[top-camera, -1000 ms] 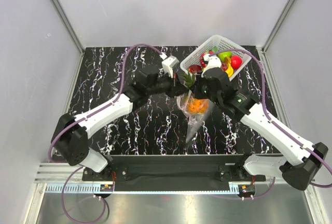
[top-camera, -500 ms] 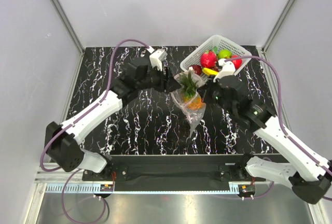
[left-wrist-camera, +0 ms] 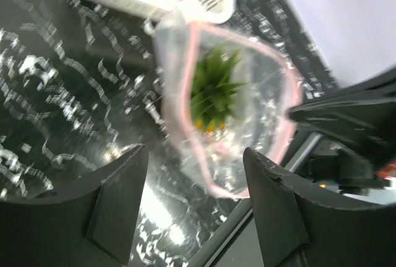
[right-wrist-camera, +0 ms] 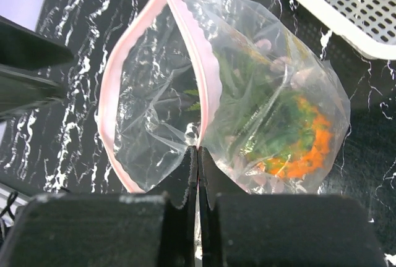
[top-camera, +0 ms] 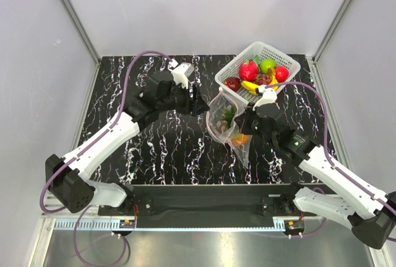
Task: Place the food in the zip-top bag and seal the zipper
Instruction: Adjust the zipper food storage bag at the center of the board, then pick up the fake fruit from the bin, then place the fake fruit in the zipper food storage bag.
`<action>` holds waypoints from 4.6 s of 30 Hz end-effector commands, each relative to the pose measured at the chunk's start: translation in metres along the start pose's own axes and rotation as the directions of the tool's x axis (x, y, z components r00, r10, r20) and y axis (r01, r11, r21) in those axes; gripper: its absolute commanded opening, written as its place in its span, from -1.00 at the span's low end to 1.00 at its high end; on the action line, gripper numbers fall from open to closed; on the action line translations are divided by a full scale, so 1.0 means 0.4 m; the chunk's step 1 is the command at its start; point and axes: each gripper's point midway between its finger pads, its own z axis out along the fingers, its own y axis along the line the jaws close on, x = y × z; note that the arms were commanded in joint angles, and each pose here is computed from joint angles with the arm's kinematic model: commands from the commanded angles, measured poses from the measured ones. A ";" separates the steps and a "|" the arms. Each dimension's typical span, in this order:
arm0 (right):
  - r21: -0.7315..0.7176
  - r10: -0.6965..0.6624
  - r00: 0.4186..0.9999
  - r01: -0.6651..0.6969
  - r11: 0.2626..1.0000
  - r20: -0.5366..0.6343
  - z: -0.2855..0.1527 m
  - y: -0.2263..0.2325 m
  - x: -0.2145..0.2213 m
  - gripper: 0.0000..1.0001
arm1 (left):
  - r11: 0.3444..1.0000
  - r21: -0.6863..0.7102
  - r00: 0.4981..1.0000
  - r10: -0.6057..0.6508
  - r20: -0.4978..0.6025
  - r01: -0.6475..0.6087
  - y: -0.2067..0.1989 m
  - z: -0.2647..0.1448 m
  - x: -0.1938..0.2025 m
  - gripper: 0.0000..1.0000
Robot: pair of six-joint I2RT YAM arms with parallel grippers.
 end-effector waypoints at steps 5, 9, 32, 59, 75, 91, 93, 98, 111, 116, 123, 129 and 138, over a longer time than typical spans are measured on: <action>-0.051 0.035 0.996 -0.030 0.998 0.087 -0.027 0.029 -0.057 -1.00 | 0.996 -0.080 0.998 -0.030 -0.053 0.026 0.044 0.014 0.054 0.38; -0.054 0.038 0.996 -0.033 0.998 0.085 -0.026 0.031 -0.057 -1.00 | 0.997 -0.065 0.998 -0.044 -0.052 0.041 0.035 0.035 0.049 0.37; -0.128 -0.013 0.999 0.018 0.992 0.040 0.020 0.138 -0.124 -1.00 | 0.950 -0.306 0.997 0.075 0.035 -0.061 0.092 -0.104 -0.207 -1.00; 0.058 -0.008 1.000 0.008 0.998 -0.001 0.159 -0.164 -0.222 0.22 | 0.862 -0.456 0.974 0.168 -0.154 -0.221 0.130 -0.007 -0.006 -1.00; 0.471 0.078 0.994 -0.034 0.881 -0.075 0.507 -0.557 -0.326 0.66 | 0.891 -0.393 0.971 0.182 -0.156 -0.230 0.084 0.040 0.017 -1.00; 0.689 0.220 0.965 -0.062 0.722 -0.144 0.604 -0.731 -0.213 0.64 | 0.910 -0.332 0.963 0.198 -0.181 -0.249 0.038 0.071 0.063 -1.00; 0.684 0.237 0.956 -0.059 0.727 -0.170 0.632 -0.740 -0.184 0.61 | 0.909 -0.330 0.962 0.201 -0.184 -0.253 0.038 0.070 0.066 -1.00; 0.682 0.262 0.947 -0.068 0.728 -0.186 0.649 -0.750 -0.163 0.12 | 0.902 -0.345 0.960 0.205 -0.189 -0.260 0.046 0.059 0.068 -1.00; 0.488 0.255 0.967 -0.220 0.845 -0.006 0.507 -0.626 -0.385 -0.50 | 0.901 -0.346 0.961 0.208 -0.184 -0.261 0.042 0.056 0.058 -1.00; 0.419 0.223 0.973 -0.226 0.879 0.057 0.450 -0.573 -0.435 -0.46 | 0.897 -0.355 0.960 0.207 -0.191 -0.264 0.046 0.056 0.059 -1.00; 0.214 0.188 0.973 -0.214 0.953 0.137 0.342 -0.435 -0.498 -0.46 | 0.882 -0.379 0.955 0.214 -0.207 -0.280 0.054 0.056 0.046 -1.00; 0.058 0.115 0.983 -0.125 0.991 0.142 0.209 -0.312 -0.509 -0.47 | 0.883 -0.376 0.957 0.229 -0.181 -0.282 0.041 0.043 0.019 -1.00; -0.237 0.102 0.986 -0.068 0.969 0.135 0.004 -0.125 -0.432 -0.48 | 0.892 -0.352 0.956 0.235 -0.176 -0.284 0.003 0.049 -0.034 -1.00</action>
